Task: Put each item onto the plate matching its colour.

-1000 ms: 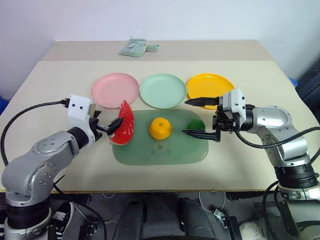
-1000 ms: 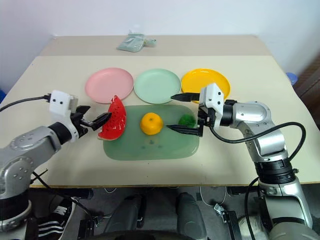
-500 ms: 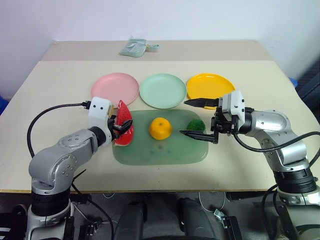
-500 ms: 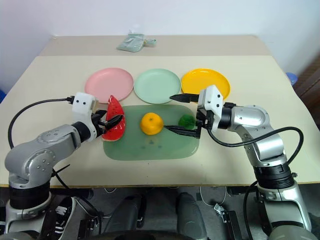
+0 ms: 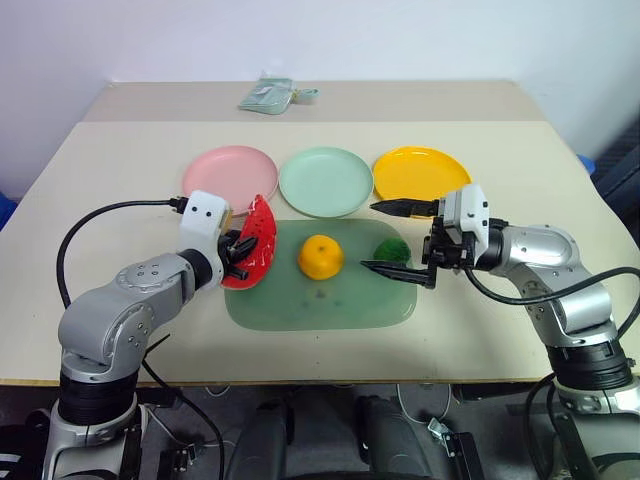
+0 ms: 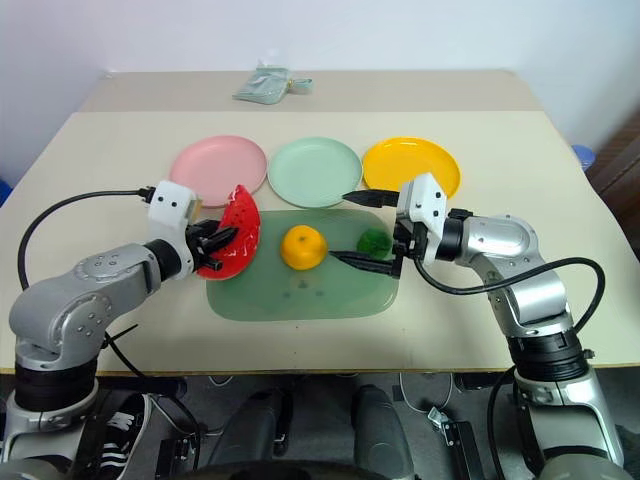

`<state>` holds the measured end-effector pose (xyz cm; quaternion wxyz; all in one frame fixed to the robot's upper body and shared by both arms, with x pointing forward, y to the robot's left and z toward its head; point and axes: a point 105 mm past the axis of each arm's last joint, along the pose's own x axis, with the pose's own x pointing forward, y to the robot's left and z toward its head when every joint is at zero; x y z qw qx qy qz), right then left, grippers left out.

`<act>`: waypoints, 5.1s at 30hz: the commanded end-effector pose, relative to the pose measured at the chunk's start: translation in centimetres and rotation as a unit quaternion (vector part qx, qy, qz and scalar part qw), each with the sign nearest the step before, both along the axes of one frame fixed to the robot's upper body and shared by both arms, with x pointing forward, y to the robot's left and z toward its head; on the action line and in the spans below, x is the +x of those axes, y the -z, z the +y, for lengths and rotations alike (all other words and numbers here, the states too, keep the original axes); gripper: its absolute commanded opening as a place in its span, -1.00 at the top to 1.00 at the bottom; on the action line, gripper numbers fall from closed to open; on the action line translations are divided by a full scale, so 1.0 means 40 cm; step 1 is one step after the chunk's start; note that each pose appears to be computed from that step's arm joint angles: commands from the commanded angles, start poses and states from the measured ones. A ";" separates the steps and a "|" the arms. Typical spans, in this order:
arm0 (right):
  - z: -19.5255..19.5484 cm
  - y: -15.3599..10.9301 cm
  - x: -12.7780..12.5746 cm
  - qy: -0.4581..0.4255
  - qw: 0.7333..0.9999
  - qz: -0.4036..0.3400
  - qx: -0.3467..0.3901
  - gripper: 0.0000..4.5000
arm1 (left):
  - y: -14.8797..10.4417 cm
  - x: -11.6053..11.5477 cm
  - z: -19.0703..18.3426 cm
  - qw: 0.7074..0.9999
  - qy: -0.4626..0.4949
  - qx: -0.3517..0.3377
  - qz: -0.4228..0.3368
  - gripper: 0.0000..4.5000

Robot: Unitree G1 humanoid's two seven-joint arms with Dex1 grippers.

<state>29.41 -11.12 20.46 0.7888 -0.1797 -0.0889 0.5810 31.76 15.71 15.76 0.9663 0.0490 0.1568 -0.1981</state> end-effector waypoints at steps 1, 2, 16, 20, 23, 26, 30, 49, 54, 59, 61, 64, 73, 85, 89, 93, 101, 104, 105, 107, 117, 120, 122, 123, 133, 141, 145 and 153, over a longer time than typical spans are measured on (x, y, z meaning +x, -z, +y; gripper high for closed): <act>0.002 -0.030 0.001 -0.002 1.000 -0.029 0.004 -1.00 | -0.045 0.005 0.000 0.999 -0.001 0.003 -0.044 1.00; 0.002 -0.030 0.001 -0.002 1.000 -0.029 0.004 -1.00 | -0.053 0.011 0.003 0.999 -0.006 -0.001 -0.051 1.00; 0.015 -0.081 0.039 0.030 0.997 -0.059 0.036 -1.00 | -0.252 0.188 0.134 0.967 -0.119 -0.044 -0.222 1.00; 0.019 -0.101 0.039 0.027 0.996 -0.065 0.052 -1.00 | -0.252 0.260 0.154 0.962 -0.133 -0.052 -0.232 1.00; 0.023 -0.106 0.060 0.056 0.993 -0.089 0.053 -1.00 | -0.219 0.302 0.164 0.963 -0.142 -0.058 -0.220 1.00; 0.014 -0.107 0.100 0.107 0.987 -0.103 0.056 -1.00 | -0.198 0.323 0.163 0.964 -0.138 -0.062 -0.217 1.00; 0.010 -0.103 0.104 0.116 0.986 -0.102 0.057 -1.00 | -0.162 0.345 0.151 0.969 -0.123 -0.065 -0.202 1.00; -0.007 -0.088 0.083 0.094 0.992 -0.073 0.045 -1.00 | -0.291 0.216 0.063 0.951 0.104 -0.098 -0.274 -0.96; -0.010 -0.069 0.067 0.073 0.996 -0.043 0.022 -1.00 | -0.295 0.111 0.026 0.932 0.231 -0.101 -0.259 -0.96; -0.011 -0.066 0.060 0.063 0.997 -0.034 0.017 -1.00 | -0.248 0.023 0.012 0.919 0.319 -0.108 -0.202 -0.96; 0.003 -0.063 0.049 0.049 0.998 -0.029 0.016 -1.00 | -0.224 -0.010 0.005 0.915 0.351 -0.109 -0.167 -0.96; 0.020 -0.064 0.043 0.044 0.999 -0.026 0.016 -1.00 | -0.208 -0.029 0.012 0.917 0.356 -0.101 -0.149 -0.96; 0.100 -0.078 0.041 0.069 0.997 -0.007 -0.034 -1.00 | -0.171 -0.102 0.071 0.906 0.389 -0.074 -0.151 -0.96; 0.186 -0.021 0.059 0.084 0.988 0.079 -0.101 -1.00 | -0.124 -0.124 0.119 0.912 0.378 -0.037 -0.158 -0.96; 0.223 0.007 0.065 0.105 0.979 0.117 -0.127 -1.00 | -0.105 -0.135 0.145 0.912 0.380 -0.024 -0.153 -0.96; 0.216 0.039 0.079 0.122 0.971 0.141 -0.147 -1.00 | -0.093 -0.145 0.150 0.914 0.374 -0.019 -0.158 -0.96; 0.225 0.083 0.097 0.138 0.959 0.180 -0.171 -1.00 | -0.090 -0.165 0.123 0.909 0.386 -0.032 -0.153 -0.96; 0.224 0.099 0.098 0.140 0.956 0.183 -0.181 -1.00 | -0.096 -0.167 0.119 0.910 0.383 -0.028 -0.158 -0.96; 0.224 0.105 0.098 0.141 0.955 0.183 -0.185 -1.00 | -0.096 -0.169 0.118 0.910 0.383 -0.029 -0.156 -0.96; 0.226 0.119 0.092 0.136 0.954 0.182 -0.195 -1.00 | -0.099 -0.169 0.116 0.911 0.380 -0.030 -0.159 -0.96; 0.234 0.066 0.101 0.128 0.968 0.150 -0.157 -0.30 | -0.113 -0.145 0.115 0.913 0.368 -0.057 -0.168 -1.00; 0.227 -0.032 0.118 0.120 0.981 0.140 -0.067 -0.30 | -0.130 -0.133 0.109 0.917 0.351 -0.074 -0.171 -1.00; 0.179 -0.079 0.176 0.174 0.977 0.121 -0.022 -0.30 | -0.141 -0.115 0.107 0.923 0.330 -0.070 -0.187 -1.00; 0.142 -0.102 0.217 0.219 0.970 0.108 0.002 -0.30 | -0.141 -0.110 0.100 0.924 0.325 -0.080 -0.182 -1.00; -0.162 -0.055 0.403 0.507 0.859 0.065 0.017 -0.30 | -0.140 -0.084 0.037 0.918 0.324 -0.111 -0.199 -1.00; -0.171 -0.009 0.412 0.502 0.859 0.098 0.025 -0.94 | -0.132 -0.096 0.056 0.915 0.341 -0.115 -0.185 -1.00; -0.176 -0.034 0.412 0.500 0.860 0.090 0.043 -0.97 | -0.126 -0.104 0.056 0.913 0.345 -0.122 -0.178 -1.00; -0.044 -0.138 0.253 0.235 0.968 0.051 0.071 -0.97 | -0.138 -0.114 0.073 0.909 0.355 -0.131 -0.176 -1.00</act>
